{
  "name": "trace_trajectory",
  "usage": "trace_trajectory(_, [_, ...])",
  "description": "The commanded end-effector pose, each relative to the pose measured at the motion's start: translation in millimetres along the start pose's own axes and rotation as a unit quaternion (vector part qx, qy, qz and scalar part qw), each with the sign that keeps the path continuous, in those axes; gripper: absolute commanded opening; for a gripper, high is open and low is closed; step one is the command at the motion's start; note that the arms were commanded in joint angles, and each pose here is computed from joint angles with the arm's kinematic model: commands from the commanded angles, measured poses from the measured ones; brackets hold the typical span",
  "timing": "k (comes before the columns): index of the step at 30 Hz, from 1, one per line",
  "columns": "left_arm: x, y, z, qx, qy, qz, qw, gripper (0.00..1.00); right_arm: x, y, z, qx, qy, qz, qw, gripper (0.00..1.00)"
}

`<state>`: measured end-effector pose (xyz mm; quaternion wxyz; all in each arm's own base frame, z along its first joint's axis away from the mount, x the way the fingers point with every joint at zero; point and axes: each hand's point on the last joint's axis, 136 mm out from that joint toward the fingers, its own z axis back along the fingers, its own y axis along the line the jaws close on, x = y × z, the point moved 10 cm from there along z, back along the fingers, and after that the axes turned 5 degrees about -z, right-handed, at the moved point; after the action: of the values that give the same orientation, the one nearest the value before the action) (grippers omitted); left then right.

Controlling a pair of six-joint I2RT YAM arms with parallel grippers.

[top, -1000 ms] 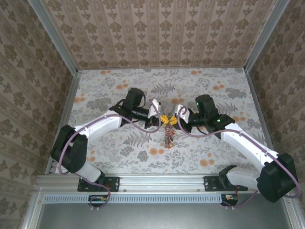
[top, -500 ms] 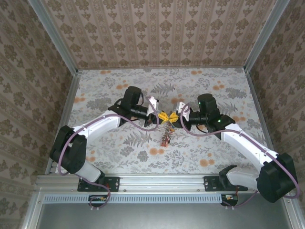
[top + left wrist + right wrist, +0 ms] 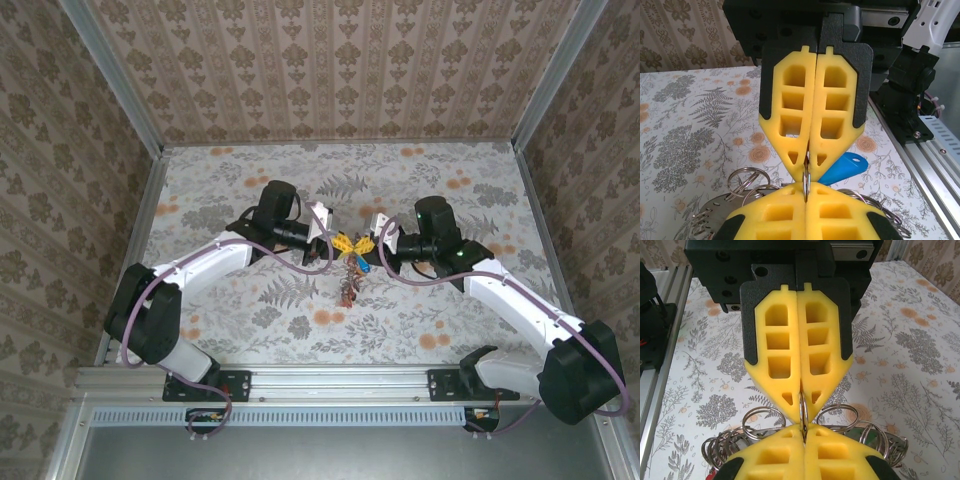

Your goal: Put the keys on the keyring

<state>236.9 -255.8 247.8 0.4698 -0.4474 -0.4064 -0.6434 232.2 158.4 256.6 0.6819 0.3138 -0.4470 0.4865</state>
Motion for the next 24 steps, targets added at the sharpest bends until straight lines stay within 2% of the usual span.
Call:
trace_trajectory(1, [21, -3, 5, 0.005, -0.009, -0.042, 0.999, 0.01, 11, -1, 4, -0.002, -0.008, 0.008, 1.000, 0.00])
trace_trajectory(6, [16, -2, 1, 0.009, 0.032, -0.044, 0.998, 0.06, 16, 0, 7, -0.005, 0.001, 0.011, 1.000, 0.00])
trace_trajectory(13, [10, -2, -8, -0.003, 0.086, -0.046, 0.995, 0.07, 20, 1, 6, -0.006, 0.014, 0.016, 1.000, 0.00])
trace_trajectory(17, [8, -3, -12, -0.011, 0.100, -0.045, 0.994, 0.06, 22, 3, 5, -0.008, 0.021, 0.020, 1.000, 0.00])
trace_trajectory(20, [7, -3, -13, -0.013, 0.105, -0.044, 0.993, 0.00, 22, 4, 6, -0.012, 0.025, 0.021, 0.999, 0.00])
trace_trajectory(24, [9, -3, -10, -0.012, 0.086, -0.036, 0.996, 0.00, 18, 6, 8, -0.021, 0.029, 0.025, 0.999, 0.00])
